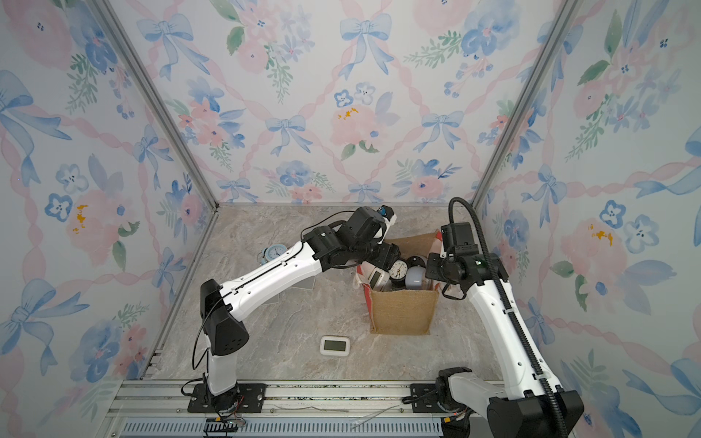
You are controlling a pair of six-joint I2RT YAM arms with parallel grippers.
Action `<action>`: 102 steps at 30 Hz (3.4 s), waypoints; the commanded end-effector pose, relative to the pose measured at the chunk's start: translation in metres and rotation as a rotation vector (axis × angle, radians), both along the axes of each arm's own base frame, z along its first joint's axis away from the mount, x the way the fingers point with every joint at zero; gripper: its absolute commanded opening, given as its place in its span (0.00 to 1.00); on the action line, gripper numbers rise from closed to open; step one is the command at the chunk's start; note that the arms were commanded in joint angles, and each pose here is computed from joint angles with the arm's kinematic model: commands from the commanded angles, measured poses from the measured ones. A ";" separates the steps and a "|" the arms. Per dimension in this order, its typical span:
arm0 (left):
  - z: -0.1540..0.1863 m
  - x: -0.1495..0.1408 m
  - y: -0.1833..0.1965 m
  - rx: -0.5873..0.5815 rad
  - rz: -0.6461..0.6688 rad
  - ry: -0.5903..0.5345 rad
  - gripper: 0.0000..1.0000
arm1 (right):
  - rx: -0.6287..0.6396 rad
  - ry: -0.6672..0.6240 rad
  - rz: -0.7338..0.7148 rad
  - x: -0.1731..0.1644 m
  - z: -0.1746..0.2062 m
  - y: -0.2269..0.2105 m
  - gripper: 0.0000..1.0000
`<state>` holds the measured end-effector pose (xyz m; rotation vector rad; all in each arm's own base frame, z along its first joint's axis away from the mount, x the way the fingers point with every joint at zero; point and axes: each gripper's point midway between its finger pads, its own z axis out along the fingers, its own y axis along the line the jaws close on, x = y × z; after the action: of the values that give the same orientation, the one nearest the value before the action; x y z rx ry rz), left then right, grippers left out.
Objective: Put the alarm clock into the canvas bag
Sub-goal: Place the alarm at the canvas bag, then pick up the alarm from the center of the board.
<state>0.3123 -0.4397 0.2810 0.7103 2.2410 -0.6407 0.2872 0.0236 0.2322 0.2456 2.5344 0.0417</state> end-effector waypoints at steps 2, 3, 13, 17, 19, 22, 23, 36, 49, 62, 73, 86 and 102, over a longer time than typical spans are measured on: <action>-0.003 -0.018 0.025 0.083 -0.072 -0.026 0.72 | 0.001 -0.035 -0.001 0.004 0.004 -0.001 0.00; -0.005 -0.023 0.030 0.093 -0.092 -0.026 0.72 | 0.001 -0.037 0.000 0.004 0.005 -0.001 0.00; -0.015 -0.088 0.083 0.165 -0.415 -0.091 0.81 | 0.000 -0.034 0.001 0.006 0.004 -0.002 0.00; -0.024 -0.109 0.098 0.205 -0.537 -0.122 0.84 | 0.002 -0.028 0.006 0.008 0.003 0.000 0.00; -0.031 -0.119 0.102 0.217 -0.597 -0.132 0.84 | 0.001 -0.028 0.008 0.009 0.004 0.000 0.00; -0.049 -0.131 0.107 0.252 -0.668 -0.136 0.84 | 0.001 -0.030 0.009 0.009 0.005 0.000 0.00; -0.056 -0.136 0.109 0.261 -0.708 -0.136 0.83 | 0.002 -0.033 0.008 0.009 0.005 0.000 0.00; -0.166 -0.145 0.145 0.585 -0.846 -0.069 0.84 | 0.000 -0.027 0.012 0.011 0.004 0.001 0.00; -0.193 -0.179 0.136 0.548 -0.995 -0.054 0.86 | -0.004 -0.023 0.015 0.010 0.002 0.000 0.01; -0.228 -0.180 0.141 0.642 -1.027 -0.009 0.89 | -0.007 -0.020 0.015 0.010 0.001 0.000 0.01; -0.247 -0.184 0.151 0.675 -1.041 0.052 0.88 | -0.006 -0.012 0.021 0.012 -0.001 0.002 0.00; -0.266 -0.182 0.156 0.708 -1.031 0.113 0.80 | -0.007 -0.005 0.029 0.012 -0.006 0.004 0.01; -0.267 -0.172 0.158 0.733 -1.006 0.105 0.52 | -0.009 -0.004 0.031 0.012 -0.008 0.004 0.01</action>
<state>0.1395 -0.2906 0.0208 2.2478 2.0389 -0.2733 0.2929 0.0258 0.2269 0.2178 2.5490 0.0404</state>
